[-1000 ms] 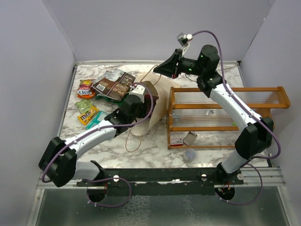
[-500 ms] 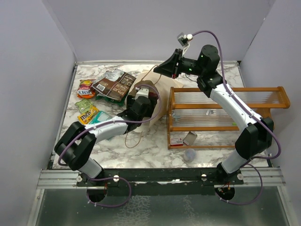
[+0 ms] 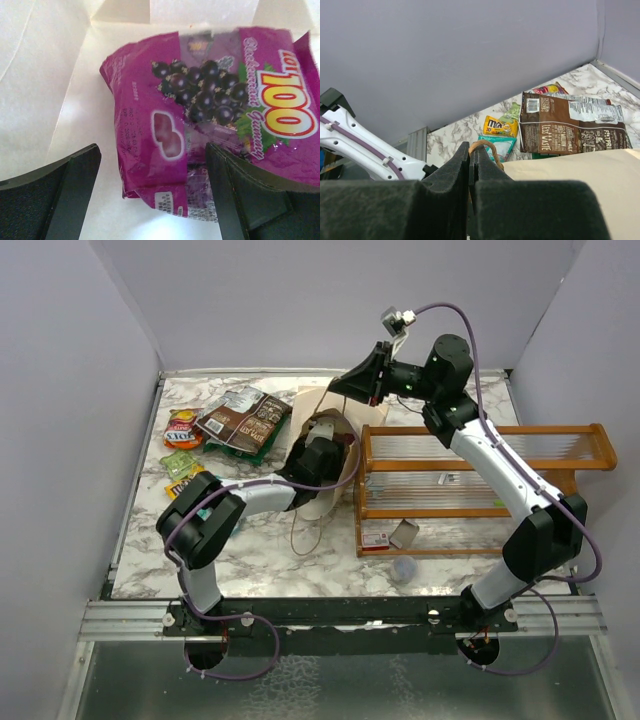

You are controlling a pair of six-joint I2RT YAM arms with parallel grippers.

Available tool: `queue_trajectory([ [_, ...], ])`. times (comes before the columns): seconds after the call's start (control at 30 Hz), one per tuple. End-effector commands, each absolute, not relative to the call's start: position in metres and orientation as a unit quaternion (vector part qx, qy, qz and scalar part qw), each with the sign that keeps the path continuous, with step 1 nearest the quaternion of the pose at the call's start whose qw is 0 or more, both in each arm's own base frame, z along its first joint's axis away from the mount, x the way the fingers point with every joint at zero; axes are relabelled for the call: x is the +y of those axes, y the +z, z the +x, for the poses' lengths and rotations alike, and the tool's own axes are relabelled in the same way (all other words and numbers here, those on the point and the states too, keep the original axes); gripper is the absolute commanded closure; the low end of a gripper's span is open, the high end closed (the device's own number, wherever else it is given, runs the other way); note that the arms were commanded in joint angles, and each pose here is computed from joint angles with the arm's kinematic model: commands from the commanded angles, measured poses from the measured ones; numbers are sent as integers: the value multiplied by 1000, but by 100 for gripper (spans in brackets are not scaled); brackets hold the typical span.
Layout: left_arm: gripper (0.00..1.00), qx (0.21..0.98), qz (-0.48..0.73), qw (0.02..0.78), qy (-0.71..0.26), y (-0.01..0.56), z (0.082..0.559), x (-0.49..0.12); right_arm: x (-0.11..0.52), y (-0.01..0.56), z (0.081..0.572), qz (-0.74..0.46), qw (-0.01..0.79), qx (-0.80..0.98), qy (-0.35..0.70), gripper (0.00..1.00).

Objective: Take the snacks out of the paper bag
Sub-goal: Take out the snack from the paper bag.

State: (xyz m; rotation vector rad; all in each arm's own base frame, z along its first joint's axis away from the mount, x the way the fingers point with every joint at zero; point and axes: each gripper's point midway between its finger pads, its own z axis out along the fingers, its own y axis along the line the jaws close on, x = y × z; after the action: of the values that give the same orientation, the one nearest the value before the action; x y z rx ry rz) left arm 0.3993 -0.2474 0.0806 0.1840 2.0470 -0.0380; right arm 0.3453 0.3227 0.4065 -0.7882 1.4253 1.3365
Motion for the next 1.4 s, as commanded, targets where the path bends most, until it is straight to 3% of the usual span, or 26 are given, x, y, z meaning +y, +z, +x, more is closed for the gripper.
queue_trajectory([
  [0.0,11,860,63,505,20,60,401,-234,317,425,336,-331,520,569,545,99],
  [0.1,14,870,66,489,9,42,398,-235,318,424,337,-330,518,569,546,99],
  [0.17,25,874,73,480,2,35,397,-236,318,423,337,-330,515,570,548,99],
  [0.23,40,874,85,477,-3,35,399,-239,318,422,337,-329,514,571,549,99],
  [0.3,62,874,100,476,0,39,400,-241,318,422,337,-330,515,571,548,99],
  [0.37,76,873,110,475,-3,47,400,-243,318,422,338,-328,516,572,546,99],
  [0.63,99,857,106,501,-58,113,388,-249,319,410,348,-321,517,586,535,99],
  [0.97,100,825,131,530,-142,187,354,-256,321,406,354,-313,516,591,535,99],
  [1.37,100,827,111,524,-172,219,324,-245,322,401,369,-292,523,603,527,99],
])
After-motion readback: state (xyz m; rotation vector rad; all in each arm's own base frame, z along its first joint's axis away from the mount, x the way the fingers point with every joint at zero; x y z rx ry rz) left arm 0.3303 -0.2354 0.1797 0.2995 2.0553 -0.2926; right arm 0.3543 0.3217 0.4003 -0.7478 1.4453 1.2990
